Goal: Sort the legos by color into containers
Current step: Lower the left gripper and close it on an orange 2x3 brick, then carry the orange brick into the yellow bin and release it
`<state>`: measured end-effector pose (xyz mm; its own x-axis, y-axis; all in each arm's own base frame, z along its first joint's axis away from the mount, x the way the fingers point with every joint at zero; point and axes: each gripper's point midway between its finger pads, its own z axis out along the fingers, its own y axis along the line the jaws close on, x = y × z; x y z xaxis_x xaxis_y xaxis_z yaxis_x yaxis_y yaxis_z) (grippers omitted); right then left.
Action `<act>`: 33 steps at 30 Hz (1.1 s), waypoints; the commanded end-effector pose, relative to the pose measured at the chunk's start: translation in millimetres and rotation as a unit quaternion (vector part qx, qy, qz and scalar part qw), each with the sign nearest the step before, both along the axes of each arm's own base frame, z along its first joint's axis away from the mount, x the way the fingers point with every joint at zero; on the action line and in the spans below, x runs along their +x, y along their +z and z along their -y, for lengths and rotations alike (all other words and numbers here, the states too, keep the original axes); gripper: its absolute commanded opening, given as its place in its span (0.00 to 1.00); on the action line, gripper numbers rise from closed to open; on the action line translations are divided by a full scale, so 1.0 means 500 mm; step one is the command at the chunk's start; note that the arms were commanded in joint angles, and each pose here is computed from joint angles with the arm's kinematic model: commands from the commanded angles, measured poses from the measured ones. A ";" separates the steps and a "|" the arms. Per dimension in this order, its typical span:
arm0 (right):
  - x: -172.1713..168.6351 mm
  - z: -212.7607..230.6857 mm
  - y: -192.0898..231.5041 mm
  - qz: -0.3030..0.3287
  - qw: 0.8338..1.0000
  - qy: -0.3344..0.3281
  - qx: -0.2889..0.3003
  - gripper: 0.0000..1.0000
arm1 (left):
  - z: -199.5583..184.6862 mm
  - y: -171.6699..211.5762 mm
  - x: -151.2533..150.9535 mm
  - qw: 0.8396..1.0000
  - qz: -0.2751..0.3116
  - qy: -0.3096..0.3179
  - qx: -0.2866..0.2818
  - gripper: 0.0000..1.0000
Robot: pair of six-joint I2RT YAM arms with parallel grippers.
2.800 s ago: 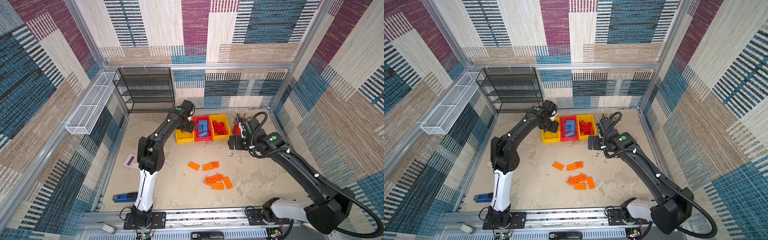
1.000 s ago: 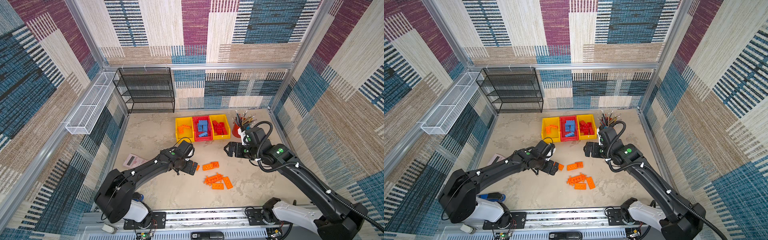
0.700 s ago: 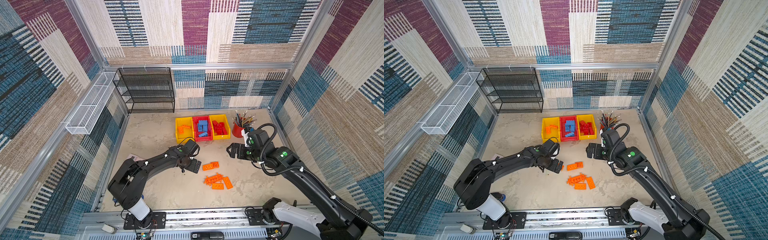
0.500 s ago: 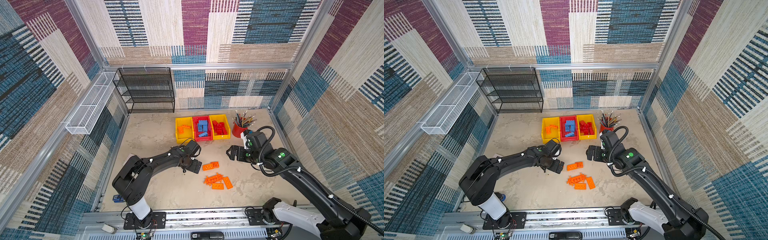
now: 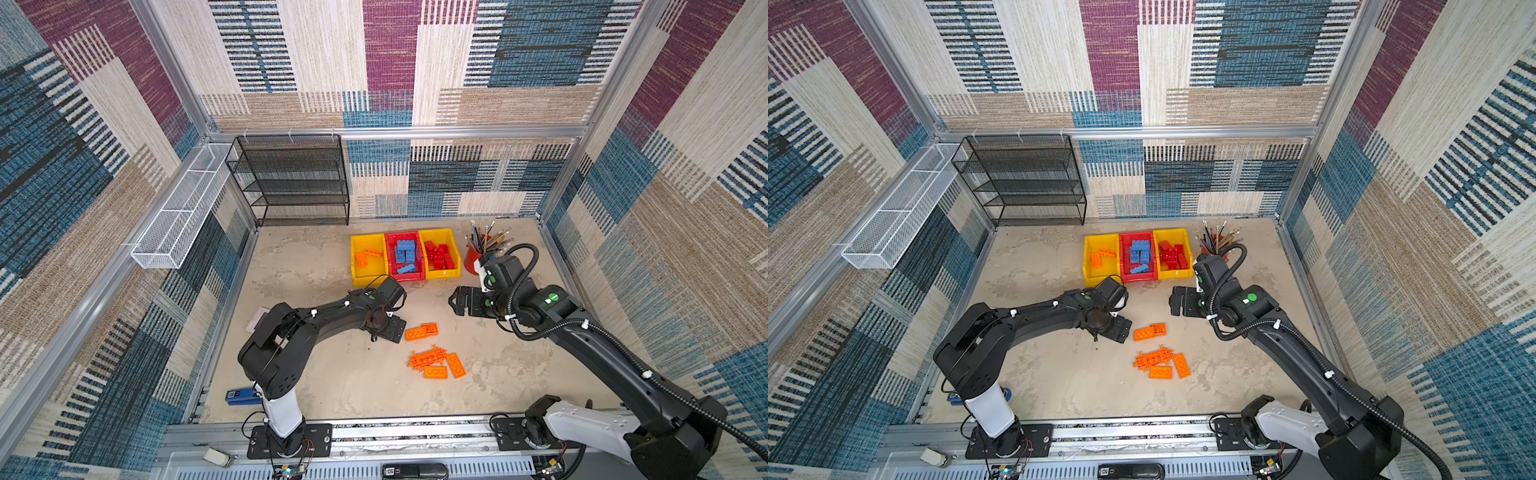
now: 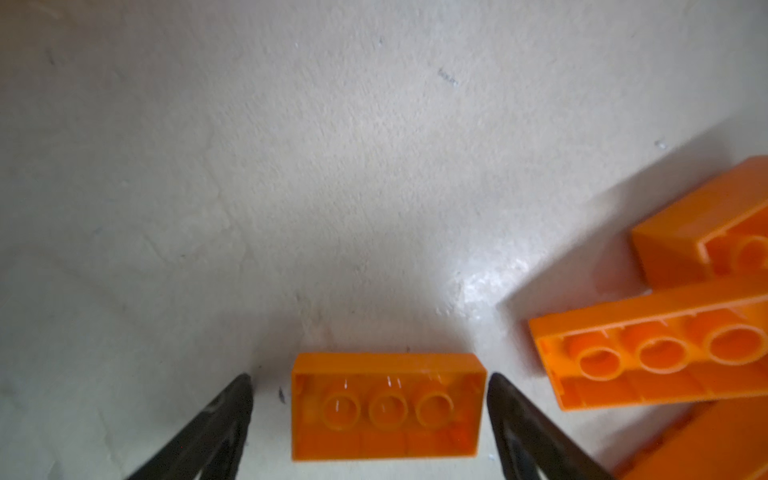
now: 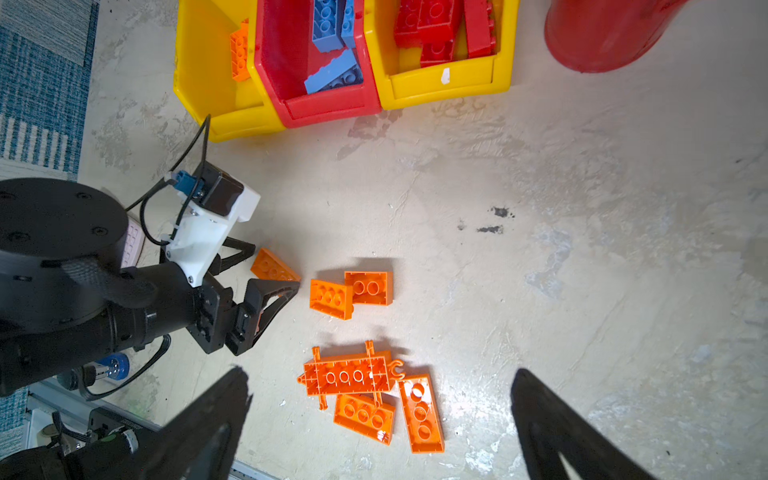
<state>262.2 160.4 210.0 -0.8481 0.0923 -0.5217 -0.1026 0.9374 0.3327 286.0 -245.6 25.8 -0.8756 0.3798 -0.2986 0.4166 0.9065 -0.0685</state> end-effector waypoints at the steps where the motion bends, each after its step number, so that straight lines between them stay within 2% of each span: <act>1: 0.008 0.006 0.007 0.011 1.000 -0.001 -0.012 0.99 | -0.001 -0.008 -0.004 1.000 -0.011 0.010 0.001 0.85; 4: 0.010 0.008 0.003 0.010 1.000 -0.003 -0.016 0.99 | -0.006 -0.009 -0.011 1.000 -0.013 0.015 0.000 0.79; 8: 0.012 0.007 0.000 0.010 1.000 -0.005 -0.014 0.99 | -0.014 -0.003 -0.010 1.000 -0.011 0.016 0.009 0.59; 17: 0.025 -0.001 -0.003 0.013 1.000 -0.004 -0.014 0.99 | -0.021 0.068 0.033 0.999 0.020 0.002 0.034 0.57; 22: 0.039 -0.005 -0.005 0.014 1.000 -0.003 -0.020 0.99 | -0.039 0.136 0.116 0.998 0.050 0.013 0.031 0.58; 27: 0.059 -0.007 -0.001 0.020 0.999 -0.007 -0.027 0.99 | -0.085 0.182 0.239 0.996 0.070 0.052 0.022 0.58; 33: 0.085 -0.017 0.003 0.023 0.999 -0.008 -0.023 0.99 | -0.088 0.214 0.374 0.993 0.096 0.060 0.017 0.60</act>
